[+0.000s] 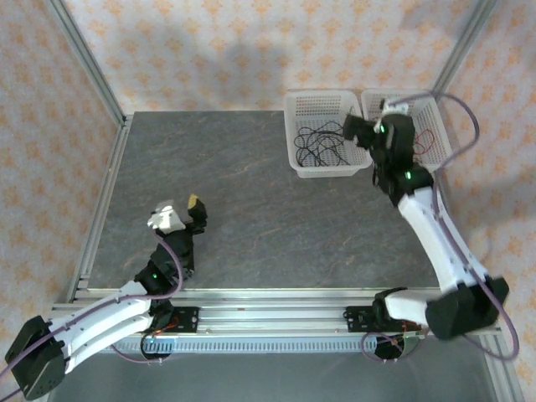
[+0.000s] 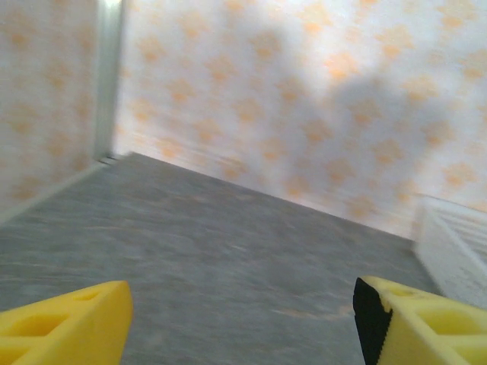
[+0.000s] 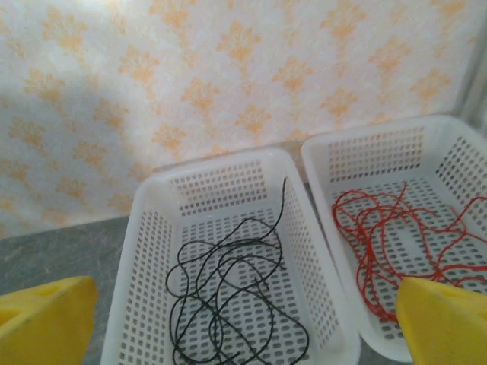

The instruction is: Untangle the cables

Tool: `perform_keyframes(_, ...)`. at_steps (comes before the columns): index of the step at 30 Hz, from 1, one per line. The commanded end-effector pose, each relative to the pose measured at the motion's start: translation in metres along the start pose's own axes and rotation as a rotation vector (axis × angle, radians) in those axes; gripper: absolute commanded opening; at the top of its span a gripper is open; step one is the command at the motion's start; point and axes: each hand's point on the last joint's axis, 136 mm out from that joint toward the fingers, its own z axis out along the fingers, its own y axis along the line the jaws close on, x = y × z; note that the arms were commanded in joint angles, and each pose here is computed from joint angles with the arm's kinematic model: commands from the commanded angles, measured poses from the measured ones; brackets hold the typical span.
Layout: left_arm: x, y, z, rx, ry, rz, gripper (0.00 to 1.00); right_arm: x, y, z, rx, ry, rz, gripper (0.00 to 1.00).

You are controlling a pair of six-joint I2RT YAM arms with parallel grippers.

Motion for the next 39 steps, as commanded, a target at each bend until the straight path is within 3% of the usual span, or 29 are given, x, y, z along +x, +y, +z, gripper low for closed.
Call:
perform_keyframes(1, -0.03, 0.038, -0.002, -0.154, -0.141, -0.008, 0.79, -0.005, -0.023, -0.027, 0.044, -0.251, 0.026, 1.0)
perform_keyframes(4, -0.018, 0.057, 0.004, -0.22, -0.123, 0.103, 0.86, 0.039, -0.05, -0.039, 0.111, -0.287, 0.035, 1.0)
perform_keyframes(9, -0.003, 0.09, 0.013, -0.292, -0.155, 0.065, 0.87, 0.125, -0.096, -0.042, 0.254, -0.29, 0.047, 1.0)
perform_keyframes(13, 0.014, 0.102, 0.031, -0.298, -0.125, 0.081, 0.89, 0.157, -0.12, -0.047, 0.286, -0.332, 0.098, 1.0)
perform_keyframes(15, 0.007, 0.102, 0.036, -0.293, -0.182, 0.092, 0.91, 0.171, -0.131, -0.044, 0.289, -0.318, 0.114, 1.0)
perform_keyframes(18, 0.02, 0.087, 0.06, -0.218, -0.16, 0.127, 0.93, 0.177, -0.141, -0.043, 0.299, -0.331, 0.126, 1.0)
perform_keyframes(24, 0.046, 0.075, 0.082, -0.101, -0.035, 0.147, 0.92, 0.171, -0.131, -0.029, 0.179, -0.345, 0.126, 1.0)
perform_keyframes(26, 0.039, 0.08, 0.082, -0.096, -0.085, 0.125, 0.92, 0.175, -0.126, -0.018, 0.141, -0.326, 0.11, 1.0)
perform_keyframes(29, 0.049, 0.09, 0.091, -0.127, -0.001, 0.086, 0.93, 0.189, -0.112, 0.015, 0.069, -0.252, 0.056, 1.0)
perform_keyframes(31, 0.05, 0.086, 0.1, -0.104, 0.003, 0.096, 0.94, 0.207, -0.106, 0.049, 0.06, -0.08, 0.009, 1.0)
perform_keyframes(34, 0.065, 0.078, 0.117, -0.083, 0.097, 0.136, 0.99, 0.202, -0.103, 0.043, 0.045, -0.121, 0.01, 1.0)
perform_keyframes(39, 0.066, 0.075, 0.117, -0.069, 0.098, 0.146, 0.99, 0.201, -0.103, 0.043, 0.051, -0.124, 0.006, 1.0)
